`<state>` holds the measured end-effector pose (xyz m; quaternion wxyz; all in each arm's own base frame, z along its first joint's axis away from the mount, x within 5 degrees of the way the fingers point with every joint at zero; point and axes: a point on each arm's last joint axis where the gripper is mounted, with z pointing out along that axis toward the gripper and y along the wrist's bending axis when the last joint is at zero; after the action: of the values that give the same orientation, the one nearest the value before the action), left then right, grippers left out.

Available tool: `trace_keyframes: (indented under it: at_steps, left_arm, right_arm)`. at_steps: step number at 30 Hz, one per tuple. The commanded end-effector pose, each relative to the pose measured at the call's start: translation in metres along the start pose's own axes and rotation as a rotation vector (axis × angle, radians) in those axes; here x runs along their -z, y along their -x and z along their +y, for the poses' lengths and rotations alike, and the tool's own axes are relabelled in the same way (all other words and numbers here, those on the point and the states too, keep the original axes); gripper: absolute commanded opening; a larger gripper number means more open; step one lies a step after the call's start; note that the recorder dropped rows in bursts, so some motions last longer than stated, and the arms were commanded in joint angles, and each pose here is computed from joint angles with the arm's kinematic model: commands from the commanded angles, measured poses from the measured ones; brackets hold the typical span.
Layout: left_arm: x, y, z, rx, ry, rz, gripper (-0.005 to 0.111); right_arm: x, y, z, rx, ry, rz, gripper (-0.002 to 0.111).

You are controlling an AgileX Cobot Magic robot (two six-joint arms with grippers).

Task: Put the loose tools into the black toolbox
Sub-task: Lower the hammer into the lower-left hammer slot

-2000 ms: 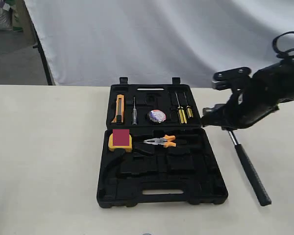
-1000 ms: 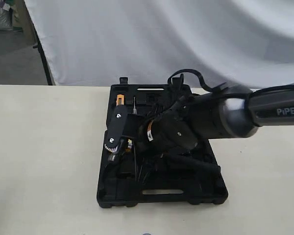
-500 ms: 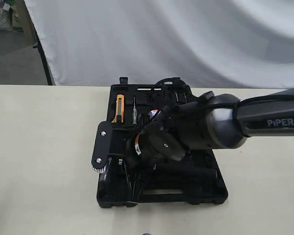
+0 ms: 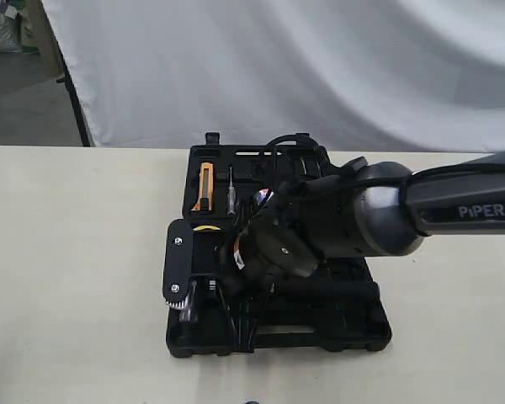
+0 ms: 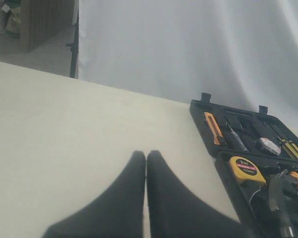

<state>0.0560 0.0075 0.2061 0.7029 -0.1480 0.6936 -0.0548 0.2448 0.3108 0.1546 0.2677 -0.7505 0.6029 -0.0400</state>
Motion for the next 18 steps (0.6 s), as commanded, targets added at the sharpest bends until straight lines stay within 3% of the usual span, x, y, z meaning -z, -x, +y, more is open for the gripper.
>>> trace_keyframes:
  at_steps: [1, 18]
  left_arm:
    - [0.0004, 0.0021, 0.0009, 0.000, 0.021, -0.020, 0.001]
    - [0.0004, 0.0021, 0.0009, 0.000, 0.021, -0.020, 0.001]
  right_arm:
    - [0.0032, 0.0018, -0.0038, 0.012, -0.019, -0.015, 0.000]
    - [0.0033, 0.0052, -0.0059, -0.067, -0.040, -0.055, 0.000]
